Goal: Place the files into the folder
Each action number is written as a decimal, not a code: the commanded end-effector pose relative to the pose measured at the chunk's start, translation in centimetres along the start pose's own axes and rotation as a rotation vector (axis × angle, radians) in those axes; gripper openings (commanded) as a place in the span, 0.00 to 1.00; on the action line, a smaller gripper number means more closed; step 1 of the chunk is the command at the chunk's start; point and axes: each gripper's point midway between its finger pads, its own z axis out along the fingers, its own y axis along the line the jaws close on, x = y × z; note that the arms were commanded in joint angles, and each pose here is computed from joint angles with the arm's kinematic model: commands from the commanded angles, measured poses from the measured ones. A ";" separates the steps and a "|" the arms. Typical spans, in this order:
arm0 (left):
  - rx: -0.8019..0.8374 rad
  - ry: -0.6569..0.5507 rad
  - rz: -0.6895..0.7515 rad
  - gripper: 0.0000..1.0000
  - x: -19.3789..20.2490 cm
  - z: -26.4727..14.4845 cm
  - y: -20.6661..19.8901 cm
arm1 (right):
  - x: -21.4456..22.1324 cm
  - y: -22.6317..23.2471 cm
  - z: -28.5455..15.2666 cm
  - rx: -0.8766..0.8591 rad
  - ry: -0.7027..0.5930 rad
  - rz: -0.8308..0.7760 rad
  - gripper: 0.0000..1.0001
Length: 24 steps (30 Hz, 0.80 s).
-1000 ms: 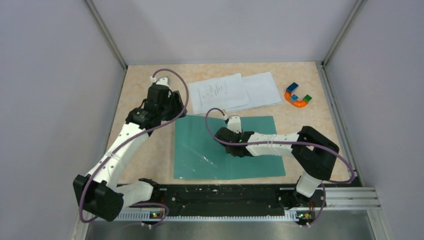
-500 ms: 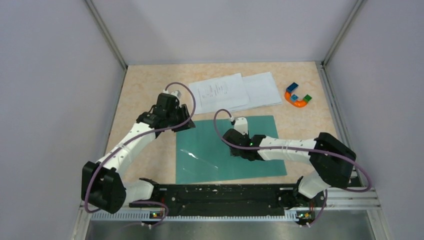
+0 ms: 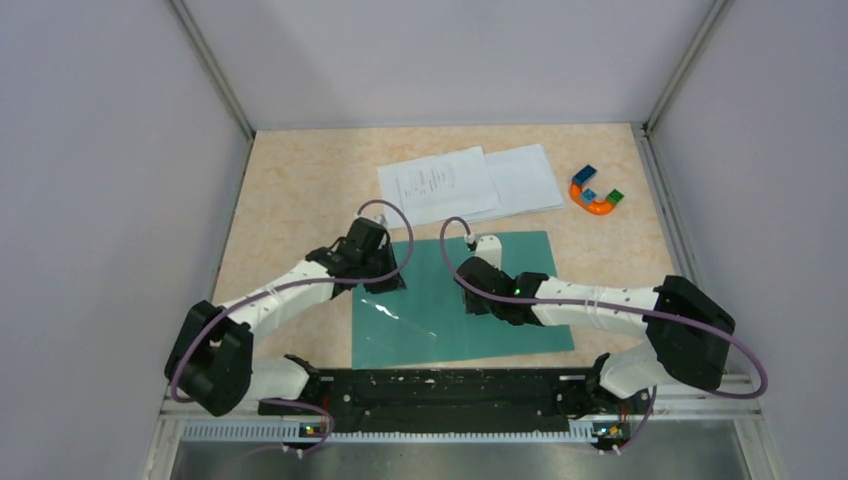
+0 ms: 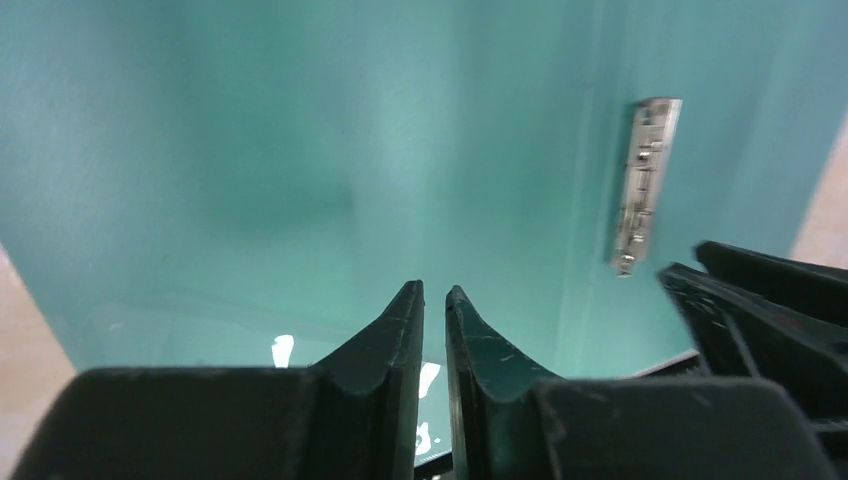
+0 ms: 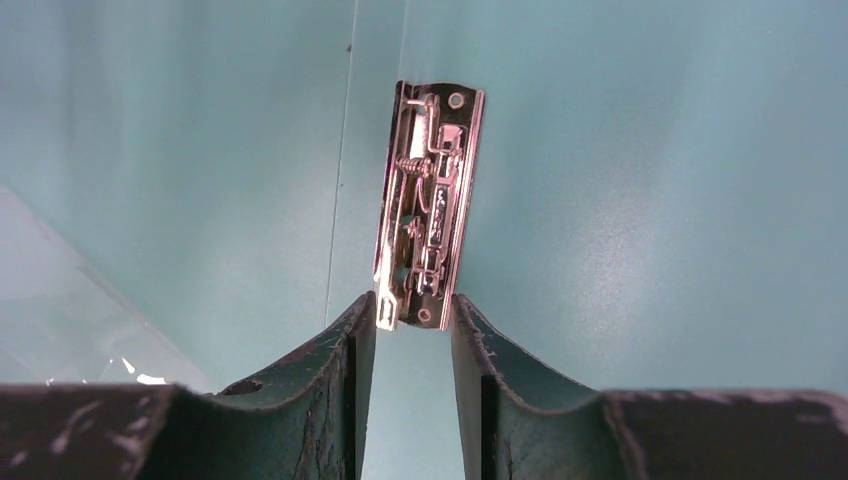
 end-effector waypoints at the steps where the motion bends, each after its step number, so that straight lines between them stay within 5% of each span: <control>1: -0.110 -0.160 -0.058 0.19 -0.1 -0.7 1.2 | -2.2 1.8 -1.2 -0.063 -0.025 0.030 0.32; 24: -0.381 -0.182 -0.252 0.14 5.3 1.1 9.0 | 1.6 2.0 1.1 0.003 0.108 -0.032 0.18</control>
